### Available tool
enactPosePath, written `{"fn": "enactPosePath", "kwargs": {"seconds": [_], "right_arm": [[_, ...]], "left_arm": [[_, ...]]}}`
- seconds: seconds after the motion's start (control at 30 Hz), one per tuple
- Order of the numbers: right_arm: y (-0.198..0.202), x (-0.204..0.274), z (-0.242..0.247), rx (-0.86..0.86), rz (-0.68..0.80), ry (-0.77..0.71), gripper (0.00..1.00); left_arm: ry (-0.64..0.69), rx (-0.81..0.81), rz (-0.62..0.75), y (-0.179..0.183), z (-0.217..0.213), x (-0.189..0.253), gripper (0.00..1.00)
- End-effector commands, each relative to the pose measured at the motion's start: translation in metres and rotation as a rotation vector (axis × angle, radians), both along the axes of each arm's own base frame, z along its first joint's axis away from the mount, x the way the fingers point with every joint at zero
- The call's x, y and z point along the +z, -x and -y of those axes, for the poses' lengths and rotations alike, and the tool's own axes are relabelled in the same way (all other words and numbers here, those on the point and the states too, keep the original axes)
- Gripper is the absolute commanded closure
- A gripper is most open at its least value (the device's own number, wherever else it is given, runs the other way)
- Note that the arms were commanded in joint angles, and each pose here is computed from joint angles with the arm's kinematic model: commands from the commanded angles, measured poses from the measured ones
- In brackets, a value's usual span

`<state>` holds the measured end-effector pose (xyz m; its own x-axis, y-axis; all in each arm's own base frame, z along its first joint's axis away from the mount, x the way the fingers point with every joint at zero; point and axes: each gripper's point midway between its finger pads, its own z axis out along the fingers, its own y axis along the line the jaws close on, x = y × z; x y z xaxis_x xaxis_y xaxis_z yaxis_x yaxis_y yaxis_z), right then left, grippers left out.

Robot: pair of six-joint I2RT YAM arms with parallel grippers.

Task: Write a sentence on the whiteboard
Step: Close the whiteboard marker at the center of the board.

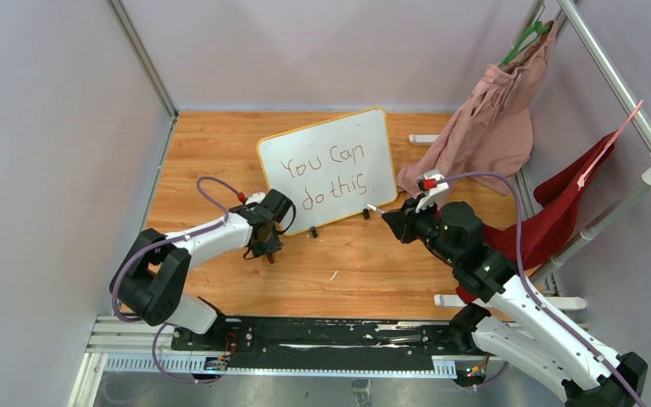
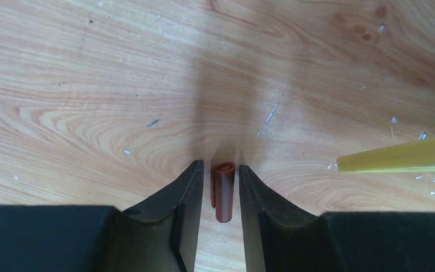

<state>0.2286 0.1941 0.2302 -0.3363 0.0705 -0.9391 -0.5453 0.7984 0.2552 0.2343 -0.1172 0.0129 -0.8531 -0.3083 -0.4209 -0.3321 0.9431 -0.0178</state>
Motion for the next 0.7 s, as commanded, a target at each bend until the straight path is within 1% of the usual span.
{"fn": "enactPosePath", "kwargs": {"seconds": [0.0,0.07,0.17,0.4,0.5,0.67], "right_arm": [[0.002,0.020,-0.001,0.008,0.053,-0.023,1.00],[0.001,0.020,0.000,0.005,0.056,-0.022,1.00],[0.001,0.021,0.000,0.005,0.057,-0.020,1.00],[0.001,0.021,-0.001,0.009,0.056,-0.025,1.00],[0.001,0.021,-0.001,0.006,0.059,-0.026,1.00],[0.002,0.022,0.001,0.002,0.062,-0.027,1.00]], "left_arm": [[-0.029,-0.002,-0.078,0.015,-0.005,-0.023,0.67],[-0.021,-0.001,-0.080,0.015,-0.003,-0.024,0.68],[-0.005,0.002,-0.086,0.018,-0.002,-0.025,0.67],[0.008,0.016,-0.096,0.029,-0.005,-0.024,0.57],[0.006,0.015,-0.105,0.031,-0.006,-0.025,0.57],[-0.006,0.004,-0.124,0.033,-0.007,-0.028,0.61]]}}
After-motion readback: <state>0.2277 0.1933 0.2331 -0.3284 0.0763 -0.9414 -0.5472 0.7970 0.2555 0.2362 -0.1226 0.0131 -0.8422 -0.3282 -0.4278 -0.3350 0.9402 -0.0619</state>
